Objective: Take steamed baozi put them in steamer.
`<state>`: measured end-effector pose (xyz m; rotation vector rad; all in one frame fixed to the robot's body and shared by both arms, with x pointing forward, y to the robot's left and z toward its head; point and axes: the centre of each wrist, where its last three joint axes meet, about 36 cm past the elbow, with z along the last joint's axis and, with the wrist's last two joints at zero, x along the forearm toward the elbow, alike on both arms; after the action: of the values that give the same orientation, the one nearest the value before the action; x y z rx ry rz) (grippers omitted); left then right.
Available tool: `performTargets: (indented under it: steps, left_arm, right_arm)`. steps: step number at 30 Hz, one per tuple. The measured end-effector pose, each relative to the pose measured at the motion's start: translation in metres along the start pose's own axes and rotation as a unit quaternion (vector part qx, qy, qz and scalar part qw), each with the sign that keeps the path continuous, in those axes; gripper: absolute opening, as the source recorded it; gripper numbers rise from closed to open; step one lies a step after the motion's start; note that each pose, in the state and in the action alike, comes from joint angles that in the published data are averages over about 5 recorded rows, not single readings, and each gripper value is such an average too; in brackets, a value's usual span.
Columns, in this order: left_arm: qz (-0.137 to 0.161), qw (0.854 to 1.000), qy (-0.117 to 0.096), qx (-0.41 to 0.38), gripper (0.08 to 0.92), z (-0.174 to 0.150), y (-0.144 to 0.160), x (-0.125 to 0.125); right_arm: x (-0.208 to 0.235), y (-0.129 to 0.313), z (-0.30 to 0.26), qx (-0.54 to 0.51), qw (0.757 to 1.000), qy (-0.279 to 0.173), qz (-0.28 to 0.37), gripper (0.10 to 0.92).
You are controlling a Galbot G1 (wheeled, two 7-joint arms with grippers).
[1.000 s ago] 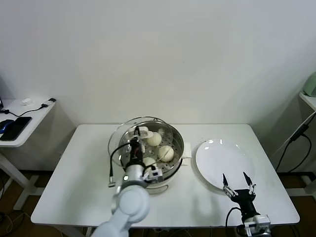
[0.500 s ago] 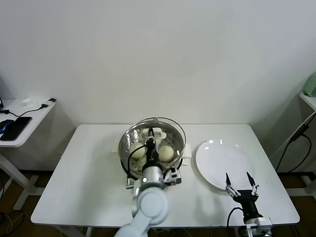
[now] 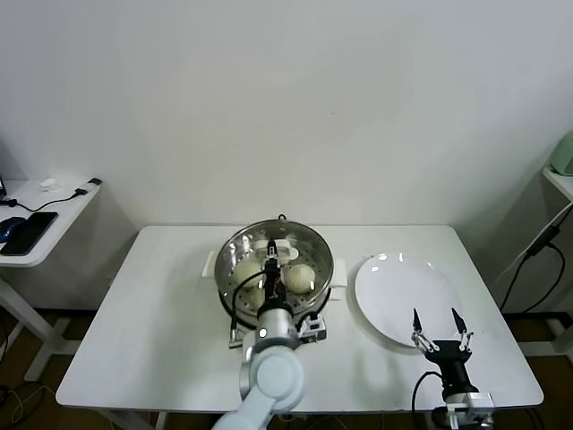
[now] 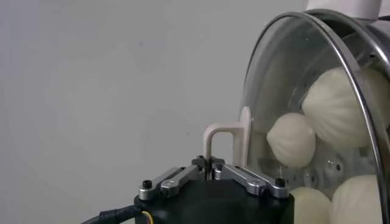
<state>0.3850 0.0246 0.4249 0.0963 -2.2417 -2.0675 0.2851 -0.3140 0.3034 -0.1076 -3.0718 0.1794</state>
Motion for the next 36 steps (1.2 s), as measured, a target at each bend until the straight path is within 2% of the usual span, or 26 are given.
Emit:
performTargets:
  steps: [13, 23, 36]
  left_arm:
    - [-0.005, 1.0, 0.006, -0.007, 0.148, -0.003, -0.01, -0.005]
    - [-0.006, 1.0, 0.008, -0.012, 0.421, -0.001, -0.014, -0.005]
    - [-0.005, 1.0, -0.011, 0.027, 0.782, 0.008, 0.003, 0.016]
  right_arm:
    - [0.002, 0.004, 0.003, 0.001, 1.0, -0.008, 0.003, 0.823]
    - [0.003, 0.004, 0.004, 0.005, 1.0, -0.012, 0.001, 0.823]
    - [0.002, 0.008, 0.003, 0.003, 1.0, -0.007, -0.006, 0.823]
